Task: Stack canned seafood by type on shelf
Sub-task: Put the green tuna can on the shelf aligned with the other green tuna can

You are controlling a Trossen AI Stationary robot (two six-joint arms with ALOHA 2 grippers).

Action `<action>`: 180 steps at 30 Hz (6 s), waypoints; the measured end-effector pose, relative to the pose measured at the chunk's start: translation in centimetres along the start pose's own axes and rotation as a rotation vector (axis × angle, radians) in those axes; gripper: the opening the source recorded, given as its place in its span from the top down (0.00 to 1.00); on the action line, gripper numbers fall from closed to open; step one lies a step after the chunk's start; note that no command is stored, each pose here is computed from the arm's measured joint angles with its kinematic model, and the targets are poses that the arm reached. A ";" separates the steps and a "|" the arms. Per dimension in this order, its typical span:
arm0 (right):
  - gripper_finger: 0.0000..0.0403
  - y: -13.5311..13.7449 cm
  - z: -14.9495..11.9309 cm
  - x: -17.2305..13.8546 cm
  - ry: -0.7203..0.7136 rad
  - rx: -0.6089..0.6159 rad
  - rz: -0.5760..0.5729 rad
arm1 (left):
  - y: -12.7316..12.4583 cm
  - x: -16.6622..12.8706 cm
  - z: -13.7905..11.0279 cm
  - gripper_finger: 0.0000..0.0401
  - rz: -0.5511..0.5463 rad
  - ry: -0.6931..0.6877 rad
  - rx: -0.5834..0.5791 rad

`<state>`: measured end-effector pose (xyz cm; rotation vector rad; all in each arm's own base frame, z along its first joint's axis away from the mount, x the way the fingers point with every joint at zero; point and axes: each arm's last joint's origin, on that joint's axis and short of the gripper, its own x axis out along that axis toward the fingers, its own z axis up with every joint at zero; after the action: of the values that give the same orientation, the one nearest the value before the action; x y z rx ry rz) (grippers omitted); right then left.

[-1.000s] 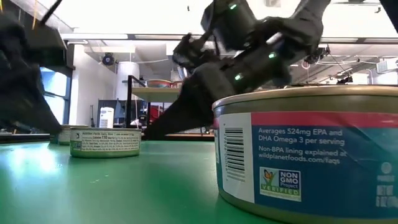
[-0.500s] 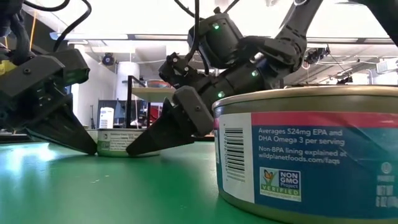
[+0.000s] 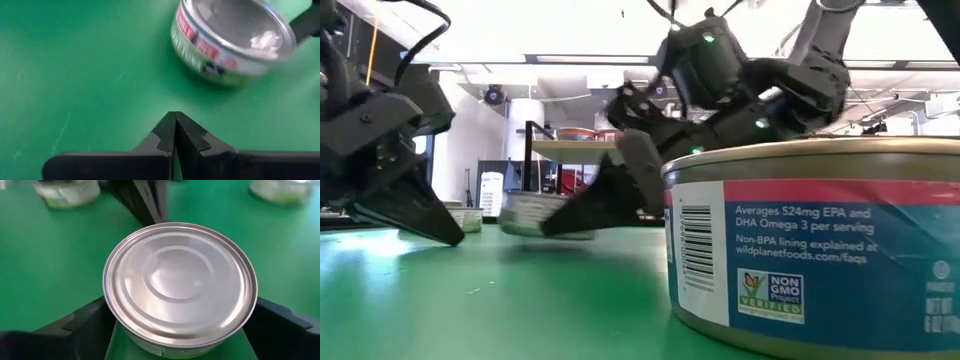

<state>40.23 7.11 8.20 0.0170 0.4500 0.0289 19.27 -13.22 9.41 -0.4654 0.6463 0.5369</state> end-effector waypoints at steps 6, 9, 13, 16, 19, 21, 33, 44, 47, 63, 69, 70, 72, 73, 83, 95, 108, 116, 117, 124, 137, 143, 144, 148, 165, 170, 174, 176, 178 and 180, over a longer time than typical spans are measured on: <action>0.11 0.2 1.1 -5.0 -0.019 0.013 -0.107 | 0.2 -0.1 -0.2 1.00 0.012 -0.007 -0.007; 0.11 0.3 2.8 -8.5 -0.016 -0.009 -0.175 | 0.1 0.0 0.0 1.00 0.012 -0.046 0.007; 0.11 -1.5 6.1 -13.6 -0.012 -0.037 -0.338 | -0.7 0.5 1.1 1.00 -0.044 -0.104 0.021; 0.11 -4.2 8.3 -17.2 -0.017 -0.011 -0.432 | -1.7 1.1 2.8 1.00 -0.079 -0.163 0.061; 0.11 -7.3 9.6 -20.0 -0.035 0.026 -0.519 | -3.0 1.9 5.4 1.00 -0.090 -0.200 0.149; 0.11 -9.3 10.1 -21.3 -0.061 0.050 -0.556 | -4.0 2.4 7.5 1.00 -0.098 -0.218 0.211; 0.11 -17.4 8.6 -22.6 -0.013 0.187 -0.566 | -6.4 3.3 23.9 1.00 -0.088 -0.372 0.444; 0.10 -19.8 7.0 -21.0 0.058 0.183 -0.563 | -2.8 3.2 32.0 1.00 -0.043 -0.404 0.460; 0.09 -20.2 6.4 -20.3 0.084 0.170 -0.555 | -1.7 3.5 32.4 1.00 -0.034 -0.382 0.450; 0.09 -20.4 6.6 -20.1 0.056 0.117 -0.562 | 1.3 4.9 33.9 1.00 -0.025 -0.357 0.388; 0.09 -20.2 6.7 -19.9 0.038 0.106 -0.489 | 1.4 7.8 32.8 1.00 -0.008 -0.298 0.402; 0.08 -20.2 6.7 -19.9 0.037 0.107 -0.478 | 1.4 8.2 32.7 1.00 -0.008 -0.298 0.402; 0.06 -20.1 6.7 -19.9 0.033 0.115 -0.465 | 1.4 9.0 32.4 1.00 -0.007 -0.292 0.403; 0.05 -20.1 6.7 -19.9 0.033 0.116 -0.461 | 1.4 9.3 32.4 1.00 -0.006 -0.291 0.402; 0.01 -20.1 6.8 -19.9 0.018 0.102 -0.448 | 2.1 10.7 32.2 1.00 -0.003 -0.273 0.381; 0.01 -20.2 7.0 -19.9 0.003 0.099 -0.468 | 4.0 11.0 33.2 1.00 0.032 -0.290 0.350; 0.01 -19.8 8.4 -21.0 0.170 0.139 -0.435 | 4.3 10.9 33.4 1.00 0.072 -0.303 0.340; 0.01 -19.9 8.8 -21.2 0.187 0.149 -0.452 | 2.0 10.4 33.4 1.00 -0.202 -0.346 0.364; 0.01 -19.9 8.8 -21.2 0.185 0.149 -0.452 | 2.1 10.4 33.4 1.00 -0.203 -0.348 0.364; 0.01 -19.3 9.0 -21.0 0.183 0.127 -0.421 | 3.6 10.6 34.2 1.00 -0.165 -0.363 0.364; 0.01 -19.1 9.1 -20.9 0.183 0.091 -0.436 | 5.6 13.7 33.6 1.00 -0.196 -0.299 0.286; 0.02 -18.6 9.6 -22.2 0.188 0.067 -0.445 | 6.0 13.8 33.8 1.00 -0.179 -0.303 0.272; 0.02 -18.5 9.7 -22.5 0.185 0.062 -0.456 | 6.1 13.8 33.8 1.00 -0.170 -0.304 0.270; 0.02 -18.0 10.3 -23.8 0.162 0.052 -0.467 | 6.1 13.8 33.8 1.00 -0.140 -0.311 0.265; 0.05 -20.4 11.6 -27.4 0.078 0.251 -0.718 | 5.3 13.5 34.7 1.00 -0.157 -0.435 0.257; 0.21 -23.1 13.2 -26.7 0.160 0.228 -0.749 | 3.1 12.7 35.3 1.00 -0.209 -0.444 0.311; 0.37 -25.3 13.5 -25.3 0.276 0.227 -0.747 | 2.8 12.7 35.3 1.00 -0.210 -0.441 0.328; 0.43 -26.3 13.4 -24.5 0.323 0.231 -0.744 | 3.1 13.0 35.2 1.00 -0.200 -0.422 0.324; 0.49 -27.3 13.3 -23.7 0.358 0.229 -0.742 | 3.5 13.5 35.0 1.00 -0.189 -0.405 0.308; 0.53 -28.1 13.2 -23.2 0.391 0.240 -0.742 | 3.7 13.9 35.0 1.00 -0.180 -0.401 0.302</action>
<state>25.79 -21.88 29.49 0.0804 0.8262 -0.7625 41.61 13.55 23.98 -0.1213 0.2877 0.3393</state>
